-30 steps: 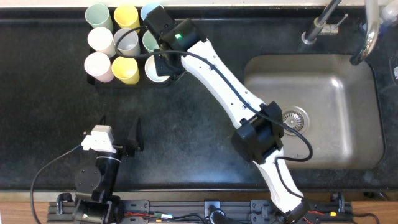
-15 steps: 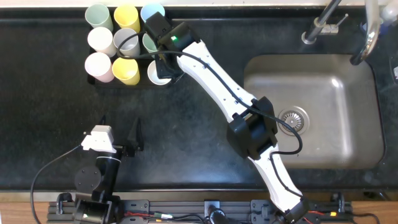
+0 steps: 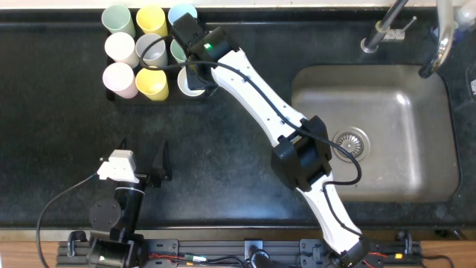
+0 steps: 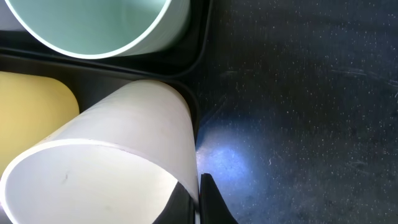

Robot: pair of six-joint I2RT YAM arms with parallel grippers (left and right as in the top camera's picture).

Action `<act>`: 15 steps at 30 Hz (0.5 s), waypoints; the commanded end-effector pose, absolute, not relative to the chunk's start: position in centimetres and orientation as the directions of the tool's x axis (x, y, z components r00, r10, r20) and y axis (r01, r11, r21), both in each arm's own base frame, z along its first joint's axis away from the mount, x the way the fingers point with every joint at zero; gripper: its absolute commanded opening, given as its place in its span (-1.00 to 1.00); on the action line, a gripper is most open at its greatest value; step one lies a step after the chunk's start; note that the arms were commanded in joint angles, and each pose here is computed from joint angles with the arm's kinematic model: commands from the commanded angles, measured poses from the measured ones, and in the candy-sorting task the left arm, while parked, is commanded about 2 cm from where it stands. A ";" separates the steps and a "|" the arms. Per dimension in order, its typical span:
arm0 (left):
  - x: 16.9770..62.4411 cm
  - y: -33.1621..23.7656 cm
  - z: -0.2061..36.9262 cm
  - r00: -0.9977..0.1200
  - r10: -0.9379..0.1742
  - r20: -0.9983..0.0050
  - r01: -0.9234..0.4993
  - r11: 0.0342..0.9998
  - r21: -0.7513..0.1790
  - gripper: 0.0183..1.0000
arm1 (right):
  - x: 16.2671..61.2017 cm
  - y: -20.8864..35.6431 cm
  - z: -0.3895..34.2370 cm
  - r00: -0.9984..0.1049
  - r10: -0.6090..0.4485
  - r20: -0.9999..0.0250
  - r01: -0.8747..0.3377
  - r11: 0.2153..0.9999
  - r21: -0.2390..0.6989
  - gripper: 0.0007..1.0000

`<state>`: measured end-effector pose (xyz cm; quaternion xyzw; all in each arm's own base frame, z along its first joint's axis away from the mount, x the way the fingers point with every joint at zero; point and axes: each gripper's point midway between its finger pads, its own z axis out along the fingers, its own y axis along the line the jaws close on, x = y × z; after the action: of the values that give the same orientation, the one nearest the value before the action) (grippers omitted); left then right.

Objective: Store Cups

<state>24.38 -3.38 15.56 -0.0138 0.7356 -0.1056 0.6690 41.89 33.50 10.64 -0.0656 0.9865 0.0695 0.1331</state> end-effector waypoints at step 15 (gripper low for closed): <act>24.3 -3.4 15.6 -0.099 -0.140 -0.985 0.123 0.981 -0.152 1.00 | 42.7 33.6 11.8 -0.945 -0.089 -0.315 -0.132 0.984 0.119 -0.44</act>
<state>24.38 -3.38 15.56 -0.0138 0.7356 -0.1056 0.6690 42.22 33.36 10.71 -0.0584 0.9862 0.0647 0.1410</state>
